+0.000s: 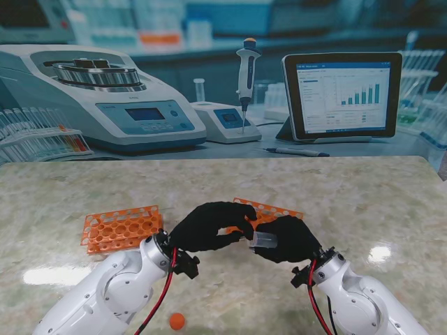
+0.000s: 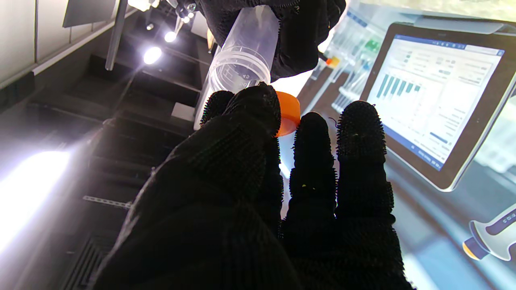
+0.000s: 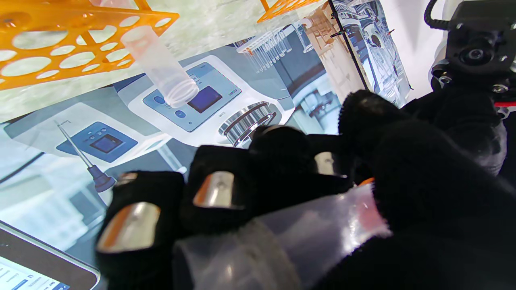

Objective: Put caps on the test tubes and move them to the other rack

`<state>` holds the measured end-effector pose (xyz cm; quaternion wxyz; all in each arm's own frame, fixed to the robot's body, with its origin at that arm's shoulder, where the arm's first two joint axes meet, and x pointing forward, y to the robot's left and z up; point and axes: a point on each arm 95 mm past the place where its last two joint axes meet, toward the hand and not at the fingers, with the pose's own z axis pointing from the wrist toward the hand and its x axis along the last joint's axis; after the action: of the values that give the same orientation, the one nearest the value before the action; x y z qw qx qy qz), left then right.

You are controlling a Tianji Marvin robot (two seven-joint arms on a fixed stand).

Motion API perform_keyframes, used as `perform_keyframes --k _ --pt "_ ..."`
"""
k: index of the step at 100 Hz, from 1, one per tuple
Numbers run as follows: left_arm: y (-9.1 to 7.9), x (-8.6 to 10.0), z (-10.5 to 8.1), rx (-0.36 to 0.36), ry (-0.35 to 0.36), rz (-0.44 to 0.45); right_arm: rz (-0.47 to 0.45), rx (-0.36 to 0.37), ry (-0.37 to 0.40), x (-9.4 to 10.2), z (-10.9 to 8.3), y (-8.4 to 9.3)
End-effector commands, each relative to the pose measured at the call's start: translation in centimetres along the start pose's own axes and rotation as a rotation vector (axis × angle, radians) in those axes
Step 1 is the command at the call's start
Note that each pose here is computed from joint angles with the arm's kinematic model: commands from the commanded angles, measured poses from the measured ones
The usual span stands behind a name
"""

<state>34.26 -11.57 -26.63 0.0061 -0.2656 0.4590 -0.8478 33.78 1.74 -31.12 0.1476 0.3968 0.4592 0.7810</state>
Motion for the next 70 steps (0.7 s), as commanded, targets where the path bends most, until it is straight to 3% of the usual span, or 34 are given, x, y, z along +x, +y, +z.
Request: perform_keyframes --k 1,70 --pt "0.3 0.2 0.0 -0.006 0.001 -0.007 0.007 0.004 -0.003 0.2 -0.1 -0.3" --pt "0.2 1.3 -0.6 -0.015 0.041 0.002 0.005 0.001 -0.009 0.1 0.0 -0.3"
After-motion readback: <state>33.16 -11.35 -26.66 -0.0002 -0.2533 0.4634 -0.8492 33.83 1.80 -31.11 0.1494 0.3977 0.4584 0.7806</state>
